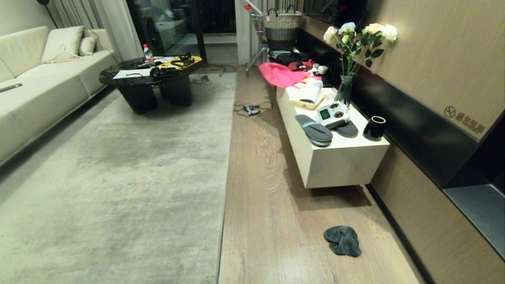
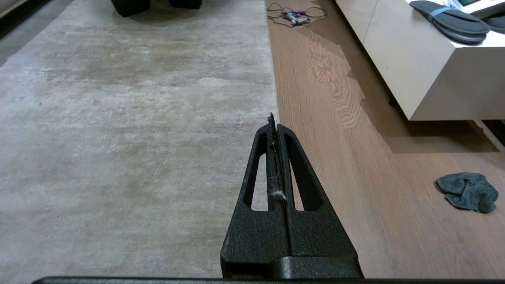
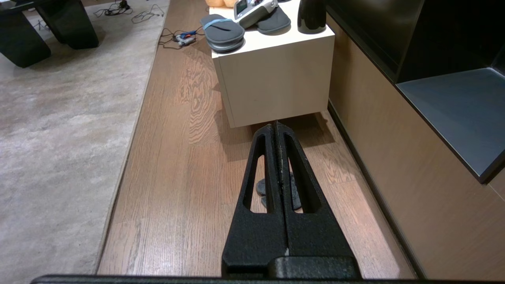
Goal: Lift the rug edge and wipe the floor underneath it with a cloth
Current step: Pick up the rag
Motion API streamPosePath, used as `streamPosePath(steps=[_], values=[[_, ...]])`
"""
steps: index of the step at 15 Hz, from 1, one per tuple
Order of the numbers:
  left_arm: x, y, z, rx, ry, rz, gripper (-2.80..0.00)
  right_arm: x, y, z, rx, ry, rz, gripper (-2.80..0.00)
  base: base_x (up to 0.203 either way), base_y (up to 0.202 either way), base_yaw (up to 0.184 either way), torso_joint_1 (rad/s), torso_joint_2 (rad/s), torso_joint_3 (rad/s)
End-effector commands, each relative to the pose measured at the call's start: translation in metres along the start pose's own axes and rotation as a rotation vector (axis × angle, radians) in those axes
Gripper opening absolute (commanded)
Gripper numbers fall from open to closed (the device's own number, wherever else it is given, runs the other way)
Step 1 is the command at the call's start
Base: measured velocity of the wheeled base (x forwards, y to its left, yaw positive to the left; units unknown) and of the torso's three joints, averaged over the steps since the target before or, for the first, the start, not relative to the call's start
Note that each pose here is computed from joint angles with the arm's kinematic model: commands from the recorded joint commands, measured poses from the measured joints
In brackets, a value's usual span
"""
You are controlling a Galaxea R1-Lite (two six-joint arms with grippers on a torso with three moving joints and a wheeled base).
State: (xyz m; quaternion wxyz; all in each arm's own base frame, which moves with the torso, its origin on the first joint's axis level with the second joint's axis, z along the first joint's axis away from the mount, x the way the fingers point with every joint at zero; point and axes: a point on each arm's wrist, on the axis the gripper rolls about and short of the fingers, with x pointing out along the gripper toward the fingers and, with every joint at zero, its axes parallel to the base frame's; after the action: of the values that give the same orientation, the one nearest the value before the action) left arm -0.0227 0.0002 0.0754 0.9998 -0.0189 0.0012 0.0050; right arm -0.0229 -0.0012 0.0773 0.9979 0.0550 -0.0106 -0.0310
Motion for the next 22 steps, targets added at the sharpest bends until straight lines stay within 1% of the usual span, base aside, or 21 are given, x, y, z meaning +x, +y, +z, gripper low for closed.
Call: streamPosePath(steps=[1, 22], values=[[0.0, 0.0, 0.0, 0.0, 0.0, 0.001, -2.8, 0.0, 0.0, 0.0001, 0.001, -0.001, 0.0, -2.8, 0.0, 0.0, 0.0, 0.0, 0.0, 0.0], [0.0, 0.0, 0.0, -0.011, 0.0, 0.001, -2.8, 0.0, 0.0, 0.0001, 0.001, -0.001, 0.0, -2.8, 0.0, 0.0, 0.0, 0.0, 0.0, 0.0]])
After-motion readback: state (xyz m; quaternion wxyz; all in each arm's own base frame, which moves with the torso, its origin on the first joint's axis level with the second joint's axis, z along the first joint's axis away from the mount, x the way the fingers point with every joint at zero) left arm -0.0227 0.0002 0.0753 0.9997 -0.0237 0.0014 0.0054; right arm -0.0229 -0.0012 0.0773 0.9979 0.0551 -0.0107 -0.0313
